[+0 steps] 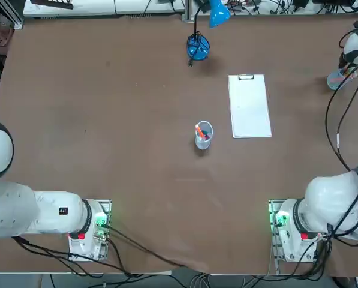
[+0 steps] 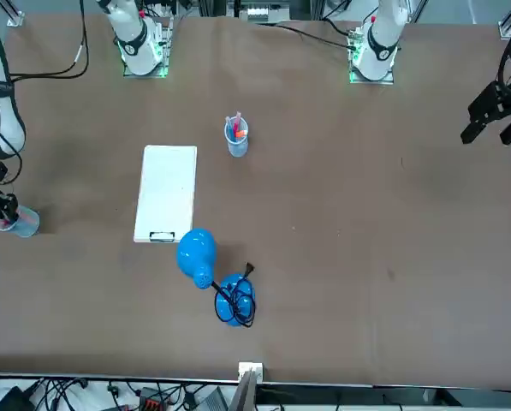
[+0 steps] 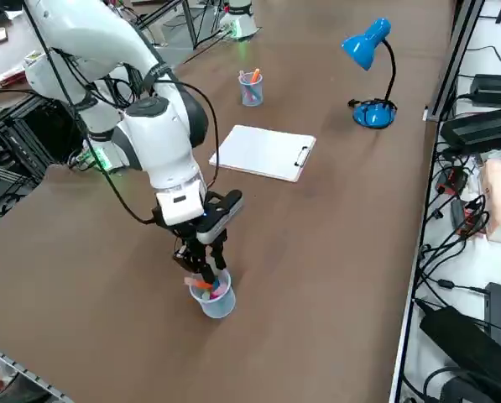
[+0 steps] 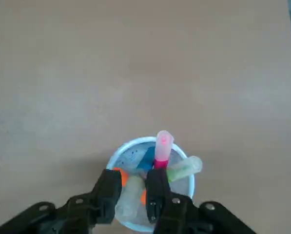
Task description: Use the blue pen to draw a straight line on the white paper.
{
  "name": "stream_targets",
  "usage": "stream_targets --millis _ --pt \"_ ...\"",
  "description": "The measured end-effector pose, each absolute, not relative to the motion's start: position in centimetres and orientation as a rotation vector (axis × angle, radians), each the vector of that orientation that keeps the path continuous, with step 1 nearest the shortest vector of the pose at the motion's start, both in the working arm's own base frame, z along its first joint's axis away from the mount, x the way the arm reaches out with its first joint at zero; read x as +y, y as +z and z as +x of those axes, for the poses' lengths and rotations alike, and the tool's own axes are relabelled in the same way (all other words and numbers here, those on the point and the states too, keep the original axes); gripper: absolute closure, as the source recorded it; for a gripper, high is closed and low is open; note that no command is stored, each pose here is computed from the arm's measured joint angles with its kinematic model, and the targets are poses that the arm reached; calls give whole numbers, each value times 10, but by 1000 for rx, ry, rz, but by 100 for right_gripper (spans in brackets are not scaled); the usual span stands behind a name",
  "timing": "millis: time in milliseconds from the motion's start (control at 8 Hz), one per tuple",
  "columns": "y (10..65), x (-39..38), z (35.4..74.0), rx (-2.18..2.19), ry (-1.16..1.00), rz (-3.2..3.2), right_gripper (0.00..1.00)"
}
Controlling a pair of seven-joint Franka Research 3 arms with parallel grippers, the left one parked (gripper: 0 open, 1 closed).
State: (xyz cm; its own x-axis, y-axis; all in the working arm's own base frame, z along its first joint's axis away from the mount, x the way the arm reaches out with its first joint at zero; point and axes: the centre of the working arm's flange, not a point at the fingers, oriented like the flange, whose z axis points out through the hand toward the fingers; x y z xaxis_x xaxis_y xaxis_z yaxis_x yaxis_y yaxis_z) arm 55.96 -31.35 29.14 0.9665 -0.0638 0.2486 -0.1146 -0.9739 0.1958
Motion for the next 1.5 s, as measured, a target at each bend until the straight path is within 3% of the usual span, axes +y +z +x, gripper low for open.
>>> stream_targets --millis 500,875,1500 --pt "291 -318 557 -144 355 2905 67" --pt "293 -319 559 -144 361 2902 79" --pt "312 -323 568 -146 331 2909 79"
